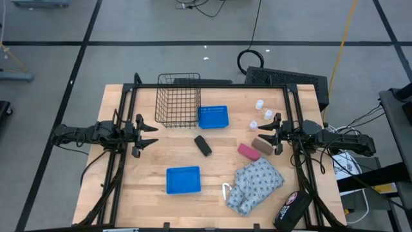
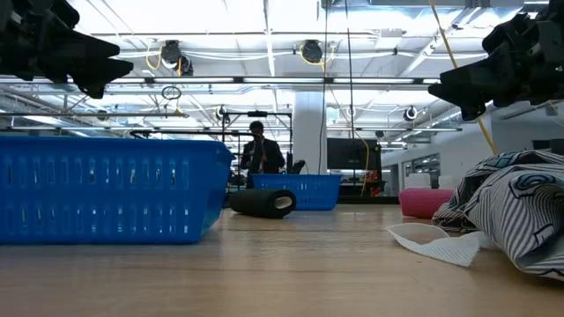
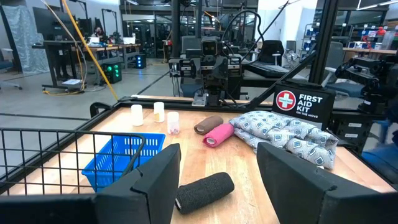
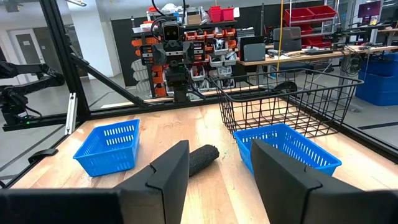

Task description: Pick & Place Medicine items

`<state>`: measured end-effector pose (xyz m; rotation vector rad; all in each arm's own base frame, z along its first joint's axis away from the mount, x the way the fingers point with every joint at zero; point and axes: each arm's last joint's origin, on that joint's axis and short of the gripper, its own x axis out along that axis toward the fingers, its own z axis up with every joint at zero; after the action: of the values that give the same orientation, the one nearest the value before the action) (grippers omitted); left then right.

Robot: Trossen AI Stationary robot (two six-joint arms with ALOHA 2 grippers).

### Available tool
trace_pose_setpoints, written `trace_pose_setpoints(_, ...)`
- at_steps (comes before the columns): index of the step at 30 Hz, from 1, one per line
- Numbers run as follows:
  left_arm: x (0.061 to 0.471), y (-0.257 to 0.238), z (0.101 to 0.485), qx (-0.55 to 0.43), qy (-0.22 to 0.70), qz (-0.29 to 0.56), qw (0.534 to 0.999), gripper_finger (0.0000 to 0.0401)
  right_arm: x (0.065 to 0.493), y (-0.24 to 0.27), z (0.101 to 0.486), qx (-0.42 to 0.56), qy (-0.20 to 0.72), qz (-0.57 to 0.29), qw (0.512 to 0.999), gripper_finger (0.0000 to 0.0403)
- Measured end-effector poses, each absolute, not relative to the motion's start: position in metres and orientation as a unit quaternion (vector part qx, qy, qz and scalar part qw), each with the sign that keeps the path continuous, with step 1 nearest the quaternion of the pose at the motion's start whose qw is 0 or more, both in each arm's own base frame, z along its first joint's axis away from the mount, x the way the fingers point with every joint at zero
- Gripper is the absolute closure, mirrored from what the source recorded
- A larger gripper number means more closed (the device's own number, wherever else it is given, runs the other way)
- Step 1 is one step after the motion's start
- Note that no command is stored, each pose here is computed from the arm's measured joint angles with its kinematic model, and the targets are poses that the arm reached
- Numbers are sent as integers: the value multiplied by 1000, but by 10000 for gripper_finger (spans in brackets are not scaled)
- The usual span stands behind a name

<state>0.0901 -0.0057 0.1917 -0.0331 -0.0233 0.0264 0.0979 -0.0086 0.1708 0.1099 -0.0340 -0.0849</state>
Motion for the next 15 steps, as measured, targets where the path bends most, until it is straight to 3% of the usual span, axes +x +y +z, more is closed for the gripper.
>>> trace_pose_setpoints(10, 90, -6, 192, -17, -12, 13, 1000, 178, 98, -9, 171, 51, -17, -43, 998, 243)
trace_pose_setpoints(15, 90, -6, 192, -17, -12, 13, 1000, 178, 98, -9, 171, -91, -10, -58, 994, 239)
